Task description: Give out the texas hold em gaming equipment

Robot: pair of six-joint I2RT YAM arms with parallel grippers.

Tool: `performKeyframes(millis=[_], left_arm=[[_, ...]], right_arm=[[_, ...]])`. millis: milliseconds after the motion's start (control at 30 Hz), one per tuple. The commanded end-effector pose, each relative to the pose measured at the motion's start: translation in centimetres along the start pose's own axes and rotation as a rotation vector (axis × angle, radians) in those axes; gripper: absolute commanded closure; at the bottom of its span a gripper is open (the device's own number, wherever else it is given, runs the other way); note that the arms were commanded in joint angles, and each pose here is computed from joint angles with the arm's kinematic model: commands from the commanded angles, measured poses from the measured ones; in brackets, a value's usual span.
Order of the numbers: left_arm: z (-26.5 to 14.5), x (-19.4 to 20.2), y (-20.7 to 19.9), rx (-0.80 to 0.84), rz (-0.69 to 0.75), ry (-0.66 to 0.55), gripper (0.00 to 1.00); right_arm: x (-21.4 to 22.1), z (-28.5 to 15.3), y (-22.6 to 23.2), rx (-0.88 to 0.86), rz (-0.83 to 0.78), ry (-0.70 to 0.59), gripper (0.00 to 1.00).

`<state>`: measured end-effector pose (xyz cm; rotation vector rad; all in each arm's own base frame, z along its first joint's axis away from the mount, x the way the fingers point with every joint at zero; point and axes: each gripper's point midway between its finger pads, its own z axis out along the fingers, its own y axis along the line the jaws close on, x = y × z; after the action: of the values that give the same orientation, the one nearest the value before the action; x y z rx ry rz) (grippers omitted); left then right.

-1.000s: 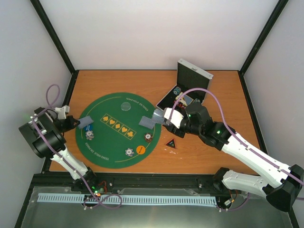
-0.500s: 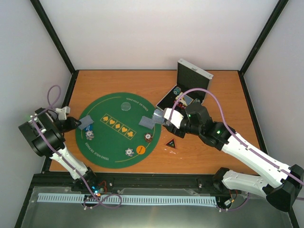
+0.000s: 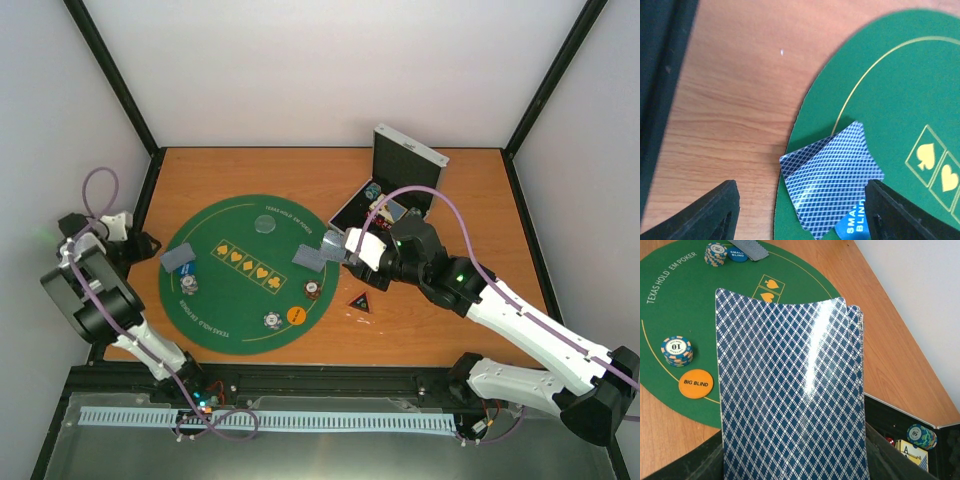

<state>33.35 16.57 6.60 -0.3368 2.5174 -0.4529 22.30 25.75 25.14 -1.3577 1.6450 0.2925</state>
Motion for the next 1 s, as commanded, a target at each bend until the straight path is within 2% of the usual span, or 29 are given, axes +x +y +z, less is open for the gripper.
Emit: performKeyframes(millis=[0,167,333,467,633,767,867,967], left_arm=[[-4.5,-4.6,-1.8,-0.047,0.072,-0.148,0.28],[-7.1,-5.9,-7.9,0.010,0.194,-0.176,0.17],[-9.3,-6.7,-18.6,0.160,0.410,-0.202,0.01],[-11.7,-6.1,-27.6,0.339,0.564,-0.217,0.00],[-13.4,-2.0,-36.7,0.617,0.708,-0.123,0.00],[-14.2,2.1,-41.5,0.852,0.737,-0.027,0.00],[-14.0,4.5,-43.3,1.002,0.681,0.050,0.00],[-12.2,7.0,-43.9,1.100,0.595,0.169,0.00]], right_arm=[[-0.7,-0.2,-0.3,0.005,-0.010,-0.030,0.48],[-0.9,0.1,-0.2,-0.009,-0.008,-0.035,0.48],[-1.2,0.5,-0.3,-0.019,-0.001,-0.023,0.48],[-1.7,0.5,-0.6,-0.015,0.005,-0.036,0.48],[-2.4,0.8,-1.1,0.002,0.002,-0.054,0.48],[-3.0,1.1,-1.5,0.013,-0.024,-0.062,0.48],[-3.4,1.6,-1.7,0.017,-0.050,-0.070,0.48],[-3.7,2.5,-1.7,0.015,-0.072,-0.075,0.48]])
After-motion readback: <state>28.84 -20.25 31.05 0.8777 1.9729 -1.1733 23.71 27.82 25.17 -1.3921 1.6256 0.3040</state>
